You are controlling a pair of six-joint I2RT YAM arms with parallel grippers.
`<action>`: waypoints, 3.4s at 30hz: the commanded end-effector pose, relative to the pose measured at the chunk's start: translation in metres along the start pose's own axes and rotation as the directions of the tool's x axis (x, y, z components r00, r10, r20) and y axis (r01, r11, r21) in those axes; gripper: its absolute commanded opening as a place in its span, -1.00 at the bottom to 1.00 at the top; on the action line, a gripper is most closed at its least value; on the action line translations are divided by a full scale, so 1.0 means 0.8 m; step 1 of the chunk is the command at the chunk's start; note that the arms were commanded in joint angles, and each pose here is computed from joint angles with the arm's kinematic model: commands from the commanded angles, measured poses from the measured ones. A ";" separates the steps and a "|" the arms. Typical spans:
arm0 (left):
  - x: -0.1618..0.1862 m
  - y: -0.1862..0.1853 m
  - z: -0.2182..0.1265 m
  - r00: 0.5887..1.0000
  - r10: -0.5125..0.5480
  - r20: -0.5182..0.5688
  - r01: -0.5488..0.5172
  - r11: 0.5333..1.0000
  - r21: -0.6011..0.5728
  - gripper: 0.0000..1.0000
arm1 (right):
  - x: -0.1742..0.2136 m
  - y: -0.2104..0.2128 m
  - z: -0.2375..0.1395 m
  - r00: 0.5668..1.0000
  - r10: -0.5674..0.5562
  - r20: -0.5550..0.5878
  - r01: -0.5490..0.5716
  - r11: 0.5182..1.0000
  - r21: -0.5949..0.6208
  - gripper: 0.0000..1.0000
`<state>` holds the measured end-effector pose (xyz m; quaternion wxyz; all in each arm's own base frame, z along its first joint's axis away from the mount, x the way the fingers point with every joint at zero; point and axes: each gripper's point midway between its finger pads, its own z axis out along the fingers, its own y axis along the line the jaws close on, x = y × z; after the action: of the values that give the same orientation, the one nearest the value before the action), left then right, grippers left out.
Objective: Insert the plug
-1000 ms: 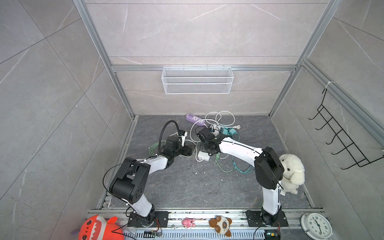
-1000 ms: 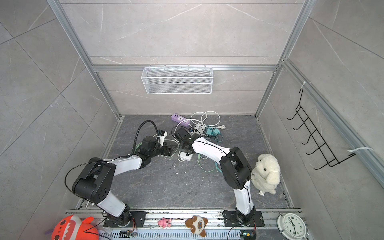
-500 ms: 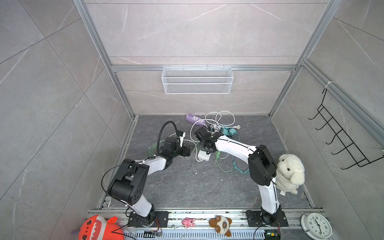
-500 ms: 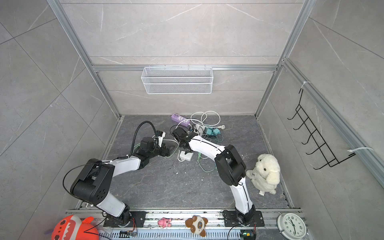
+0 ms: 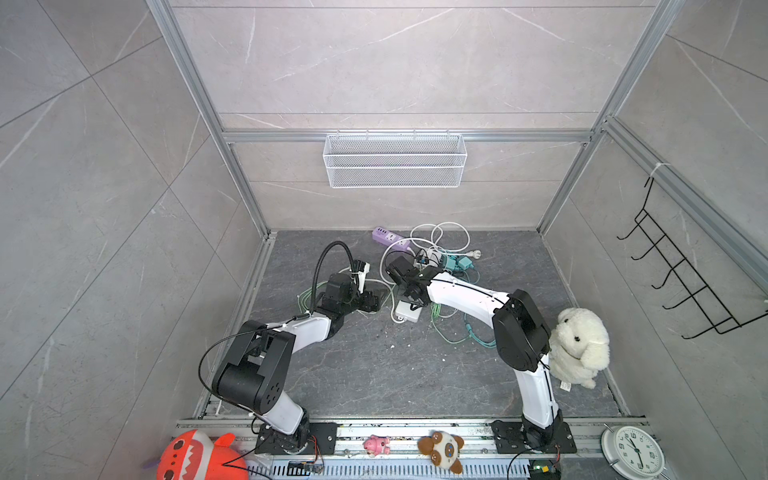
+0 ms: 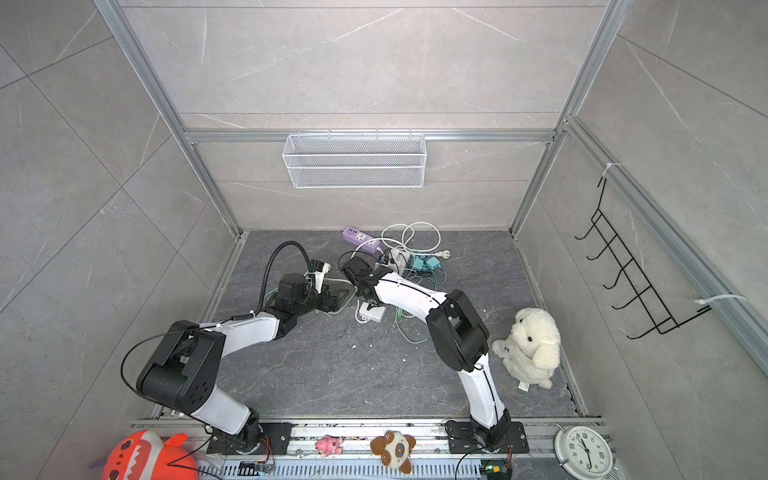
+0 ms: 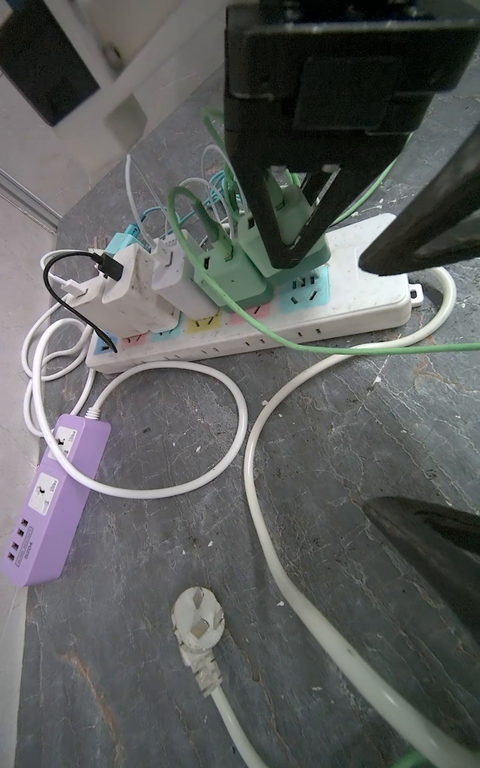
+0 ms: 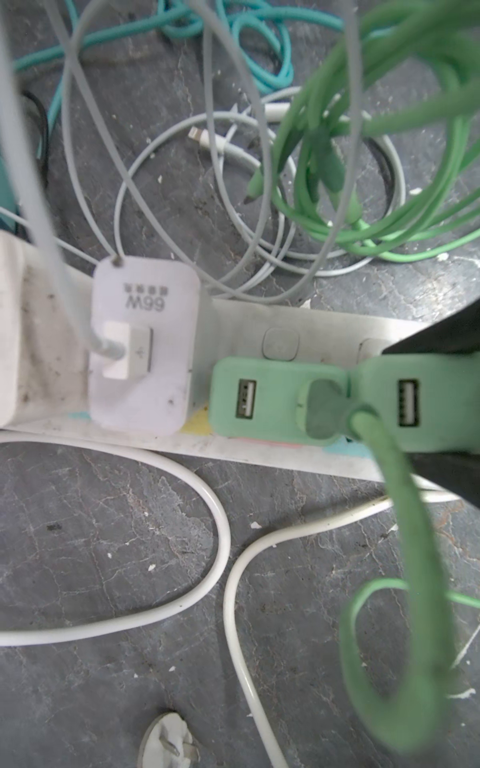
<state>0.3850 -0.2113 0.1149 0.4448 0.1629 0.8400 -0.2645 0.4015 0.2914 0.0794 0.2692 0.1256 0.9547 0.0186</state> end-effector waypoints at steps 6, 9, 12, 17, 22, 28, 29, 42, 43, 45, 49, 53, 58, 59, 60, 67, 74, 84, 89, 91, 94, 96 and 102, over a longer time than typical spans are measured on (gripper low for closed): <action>-0.022 -0.006 -0.015 0.998 0.024 0.060 -0.025 1.000 0.017 0.71 | 0.006 -0.001 0.037 1.000 0.012 0.009 -0.012 0.998 0.064 -0.96; -0.022 -0.006 -0.018 0.998 0.026 0.060 -0.027 1.000 0.014 0.71 | 0.013 -0.006 0.044 1.000 0.013 -0.002 -0.012 0.996 0.086 -0.97; -0.021 -0.003 -0.020 0.998 0.029 0.058 -0.029 1.000 0.008 0.71 | 0.015 -0.016 0.044 1.000 0.014 0.001 -0.015 0.993 0.121 -0.97; -0.020 0.001 -0.022 0.998 0.024 0.055 -0.024 1.000 0.000 0.71 | 0.010 -0.029 0.036 1.000 0.022 0.013 -0.024 0.983 0.181 -1.00; -0.011 0.002 -0.017 0.999 0.010 0.040 -0.011 1.000 0.010 0.71 | -0.002 -0.027 0.030 0.999 0.018 0.038 -0.026 0.977 0.212 -1.00; -0.002 -0.006 -0.007 0.999 -0.038 0.016 0.037 0.997 0.069 0.70 | -0.002 -0.032 0.042 0.998 0.038 0.053 -0.051 0.965 0.258 -1.00; 0.001 -0.007 -0.005 0.999 -0.044 0.012 0.043 0.996 0.074 0.70 | 0.002 -0.029 0.046 0.999 0.037 0.040 -0.046 0.967 0.251 -1.00; 0.023 -0.008 0.011 0.992 -0.117 -0.051 0.122 0.987 0.107 0.65 | 0.030 -0.029 0.062 0.999 -0.034 -0.015 0.037 0.941 0.335 -1.00; 0.025 -0.008 0.014 0.990 -0.128 -0.055 0.133 0.985 0.112 0.64 | 0.031 -0.027 0.063 0.999 -0.044 -0.017 0.047 0.941 0.336 -1.00; 0.027 -0.009 0.018 0.987 -0.147 -0.057 0.153 0.980 0.125 0.64 | 0.040 -0.026 0.071 0.998 -0.042 -0.035 0.052 0.939 0.341 -1.00; 0.030 -0.009 0.022 0.985 -0.156 -0.069 0.164 0.978 0.127 0.63 | 0.055 -0.031 0.079 0.998 -0.028 -0.052 0.045 0.935 0.352 -1.00; 0.035 -0.006 0.033 0.978 -0.185 -0.096 0.197 0.972 0.130 0.65 | 0.056 -0.039 0.076 0.999 -0.009 -0.031 0.019 0.936 0.352 -1.00; 0.035 -0.011 0.053 0.973 -0.201 -0.116 0.219 0.961 0.166 0.67 | 0.050 -0.047 0.075 1.000 0.012 -0.017 -0.005 0.934 0.357 -1.00; 0.033 -0.011 0.055 0.973 -0.202 -0.116 0.219 0.961 0.168 0.68 | 0.049 -0.046 0.075 1.000 0.009 -0.014 -0.003 0.934 0.356 -1.00; 0.033 -0.010 0.058 0.970 -0.207 -0.125 0.226 0.959 0.168 0.68 | 0.046 -0.047 0.075 1.000 0.012 -0.014 -0.006 0.932 0.363 -1.00; 0.047 -0.026 0.084 0.947 -0.231 -0.221 0.275 0.941 0.196 0.69 | 0.043 -0.074 0.082 0.999 0.023 -0.033 -0.008 0.919 0.395 -1.00; 0.078 -0.073 0.103 0.944 -0.164 -0.285 0.240 0.937 0.255 0.61 | 0.052 -0.108 0.081 0.997 0.052 -0.057 -0.026 0.919 0.393 -1.00; 0.109 -0.150 0.107 0.935 -0.115 -0.336 0.240 0.902 0.359 0.57 | 0.039 -0.102 0.069 0.996 0.045 -0.079 -0.022 0.963 0.270 -1.00; 0.113 -0.192 0.099 0.942 -0.067 -0.329 0.208 0.886 0.415 0.57 | 0.032 -0.102 0.047 0.998 0.031 -0.060 -0.017 0.975 0.224 -1.00; 0.109 -0.197 0.093 0.946 -0.071 -0.317 0.210 0.878 0.431 0.57 | 0.028 -0.106 0.042 0.999 0.025 -0.042 -0.015 0.975 0.224 -1.00; 0.107 -0.187 0.084 0.950 -0.059 -0.307 0.187 0.894 0.406 0.57 | 0.020 -0.104 0.037 1.000 0.013 -0.019 -0.009 0.979 0.204 -1.00; 0.105 -0.176 0.078 0.950 -0.058 -0.308 0.179 0.908 0.379 0.58 | 0.017 -0.097 0.034 1.000 -0.003 -0.013 0.005 0.984 0.180 -1.00; 0.085 -0.117 0.054 0.960 -0.118 -0.255 0.191 0.939 0.285 0.60 | 0.016 -0.096 0.024 0.999 -0.040 0.006 0.038 0.988 0.151 -1.00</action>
<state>0.3135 -0.3324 0.0478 0.2545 0.2039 0.8485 -0.4167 0.4105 0.2216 0.0766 0.3190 0.1690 0.9314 -0.0467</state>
